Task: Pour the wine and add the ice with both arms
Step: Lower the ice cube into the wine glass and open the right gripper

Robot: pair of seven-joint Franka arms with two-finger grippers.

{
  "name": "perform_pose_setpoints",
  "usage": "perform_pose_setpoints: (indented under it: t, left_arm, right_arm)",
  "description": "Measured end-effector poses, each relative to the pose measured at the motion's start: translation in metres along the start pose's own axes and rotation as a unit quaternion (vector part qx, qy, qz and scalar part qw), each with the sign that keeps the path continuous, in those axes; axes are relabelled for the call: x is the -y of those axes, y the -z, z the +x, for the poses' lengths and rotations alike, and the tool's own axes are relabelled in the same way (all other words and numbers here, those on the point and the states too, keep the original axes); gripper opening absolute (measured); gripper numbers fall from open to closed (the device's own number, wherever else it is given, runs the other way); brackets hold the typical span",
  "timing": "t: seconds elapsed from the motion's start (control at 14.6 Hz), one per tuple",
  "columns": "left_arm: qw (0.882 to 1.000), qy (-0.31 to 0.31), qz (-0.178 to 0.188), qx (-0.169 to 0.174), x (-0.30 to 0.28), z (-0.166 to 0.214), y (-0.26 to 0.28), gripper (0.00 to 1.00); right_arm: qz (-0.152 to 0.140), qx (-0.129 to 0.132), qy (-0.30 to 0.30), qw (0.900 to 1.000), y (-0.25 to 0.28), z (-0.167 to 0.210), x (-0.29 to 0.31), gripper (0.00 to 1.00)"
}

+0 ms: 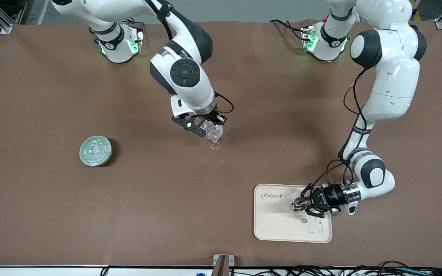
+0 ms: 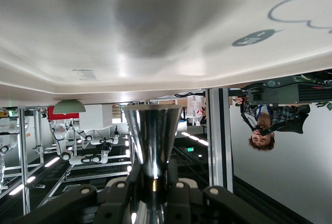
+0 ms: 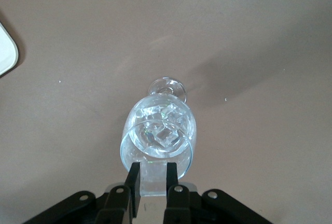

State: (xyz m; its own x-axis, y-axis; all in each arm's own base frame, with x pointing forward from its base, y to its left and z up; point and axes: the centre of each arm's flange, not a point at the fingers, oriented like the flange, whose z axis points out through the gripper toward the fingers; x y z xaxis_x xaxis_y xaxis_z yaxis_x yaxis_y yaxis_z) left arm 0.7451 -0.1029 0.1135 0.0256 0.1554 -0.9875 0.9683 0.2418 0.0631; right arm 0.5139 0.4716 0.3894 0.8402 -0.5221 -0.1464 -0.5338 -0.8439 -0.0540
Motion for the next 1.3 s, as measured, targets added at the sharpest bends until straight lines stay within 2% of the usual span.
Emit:
perform_pose_setpoints:
  t: [0.41,0.48,0.55,0.68,0.96,1.23,1.3]
  left_arm:
    - [1.0,0.002,-0.002,0.002,0.0006,0.0015,-0.001,0.23]
    - [1.0,0.0,-0.002,0.002,0.0006,0.0014,-0.0011,0.28]
    - [1.0,-0.001,-0.002,0.002,0.0006,0.0014,-0.0011,0.28]
    - [1.0,-0.004,-0.002,0.003,0.0006,0.0012,-0.0012,0.35]
    - [1.0,-0.006,-0.002,0.003,0.0006,0.0011,-0.0013,0.37]
    - [1.0,-0.006,-0.002,0.003,0.0006,0.0011,-0.0013,0.39]
    - [1.0,-0.006,-0.002,0.003,0.0006,0.0011,-0.0013,0.4]
  right_arm:
    - [0.0,0.0,0.0,1.0,-0.0015,0.0002,0.0002,0.23]
    - [0.0,0.0,0.0,1.0,-0.0014,0.0002,0.0003,0.28]
    - [0.0,0.0,0.0,1.0,-0.0012,0.0003,0.0004,0.28]
    - [0.001,0.0,0.0,1.0,-0.0003,0.0004,0.0008,0.39]
    - [0.003,-0.001,0.0,1.0,0.0012,0.0006,0.0014,0.45]
    - [0.004,-0.001,-0.001,1.0,0.0017,0.0011,0.0015,0.46]
    - [0.004,-0.001,-0.001,1.0,0.0019,0.0012,0.0016,0.52]
